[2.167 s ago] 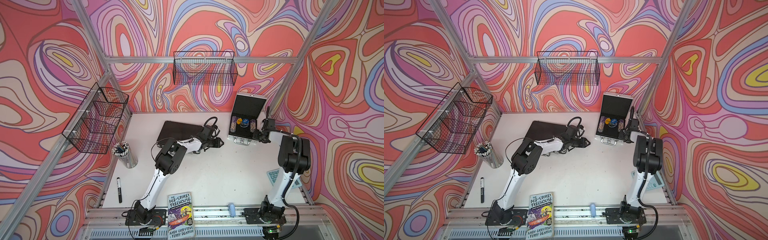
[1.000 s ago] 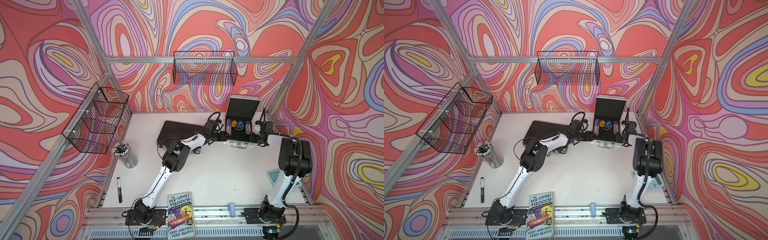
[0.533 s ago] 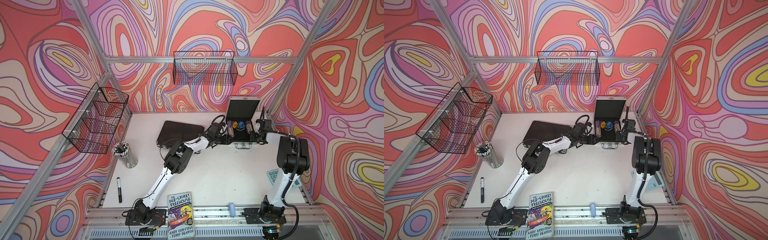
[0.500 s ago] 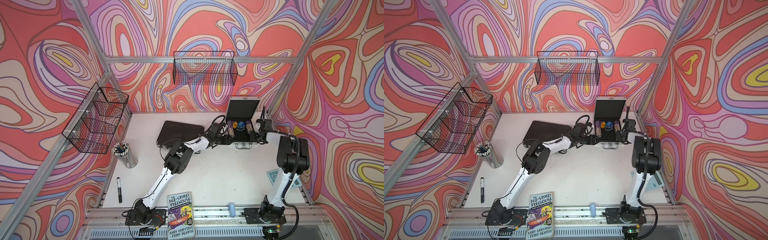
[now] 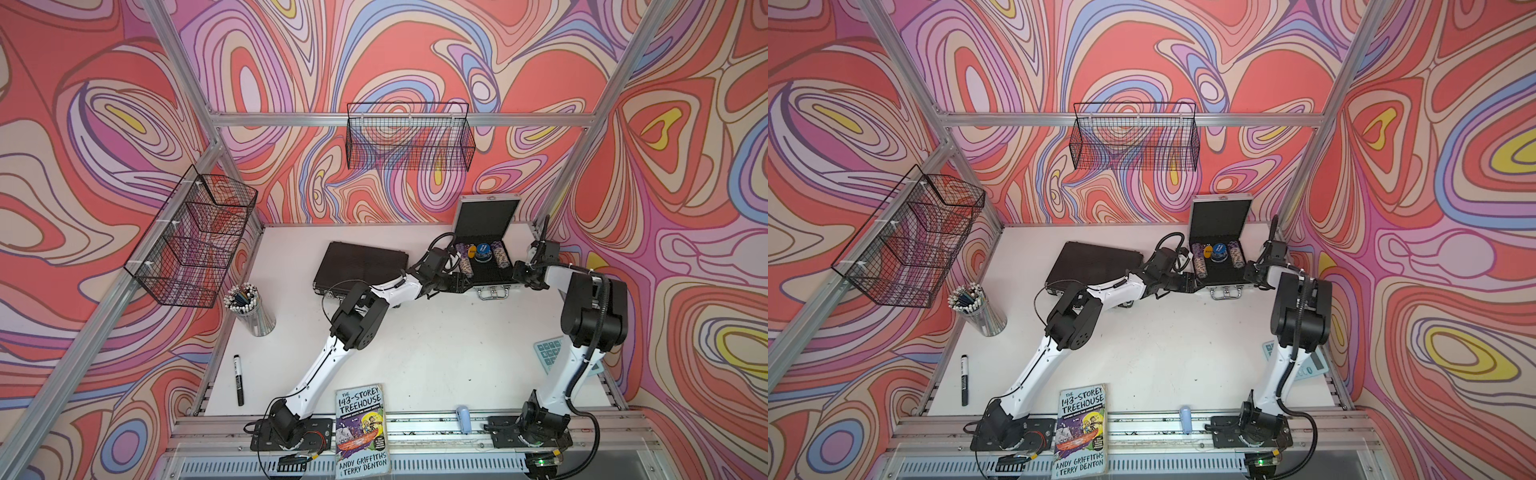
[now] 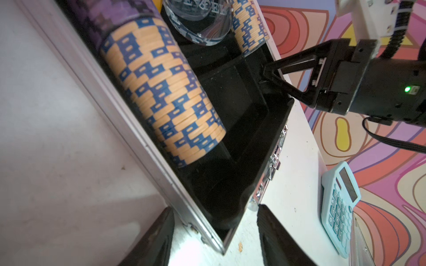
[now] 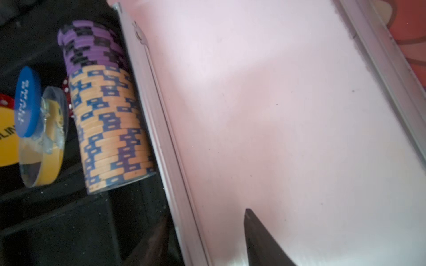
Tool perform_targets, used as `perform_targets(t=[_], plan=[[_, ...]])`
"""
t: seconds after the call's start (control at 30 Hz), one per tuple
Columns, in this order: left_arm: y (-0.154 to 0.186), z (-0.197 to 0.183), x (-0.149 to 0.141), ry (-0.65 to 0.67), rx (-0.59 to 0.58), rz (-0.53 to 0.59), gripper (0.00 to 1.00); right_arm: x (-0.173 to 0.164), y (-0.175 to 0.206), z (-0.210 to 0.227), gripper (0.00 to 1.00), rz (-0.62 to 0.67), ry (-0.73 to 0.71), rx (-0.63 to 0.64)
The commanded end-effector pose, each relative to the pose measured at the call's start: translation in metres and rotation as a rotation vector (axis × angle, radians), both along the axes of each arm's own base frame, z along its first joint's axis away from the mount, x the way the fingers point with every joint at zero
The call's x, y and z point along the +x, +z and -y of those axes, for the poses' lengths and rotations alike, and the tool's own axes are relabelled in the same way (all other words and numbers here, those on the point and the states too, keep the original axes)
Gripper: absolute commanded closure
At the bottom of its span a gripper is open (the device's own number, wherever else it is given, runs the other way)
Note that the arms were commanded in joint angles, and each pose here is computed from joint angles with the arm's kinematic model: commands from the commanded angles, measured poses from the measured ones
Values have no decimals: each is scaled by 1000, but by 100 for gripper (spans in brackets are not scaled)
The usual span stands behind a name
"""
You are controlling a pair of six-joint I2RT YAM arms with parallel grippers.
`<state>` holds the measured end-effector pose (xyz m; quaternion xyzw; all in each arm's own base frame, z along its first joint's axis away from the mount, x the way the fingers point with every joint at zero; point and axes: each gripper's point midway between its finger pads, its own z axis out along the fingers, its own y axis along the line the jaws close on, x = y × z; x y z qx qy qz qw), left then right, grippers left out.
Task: Open the poker set cases
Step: Adjust the poker set case at the center of the board.
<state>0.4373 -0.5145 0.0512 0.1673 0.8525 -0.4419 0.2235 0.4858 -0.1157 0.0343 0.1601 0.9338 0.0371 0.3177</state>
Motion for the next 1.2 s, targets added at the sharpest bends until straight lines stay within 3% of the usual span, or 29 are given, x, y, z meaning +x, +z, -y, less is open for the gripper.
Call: perform_targets(t=[0.0, 0.2, 0.77, 1.17], plan=[[1, 0, 4, -3, -1, 2, 41, 5, 18, 7, 47, 38, -35, -18], [2, -9, 16, 23, 1, 12, 41, 5, 21, 2, 48, 65, -35, 8], [-4, -1, 38, 36, -25, 9, 39, -4, 4, -16, 65, 79, -100, 172], [-5, 3, 45, 43, -33, 13, 38, -2, 8, -11, 68, 109, -185, 217]])
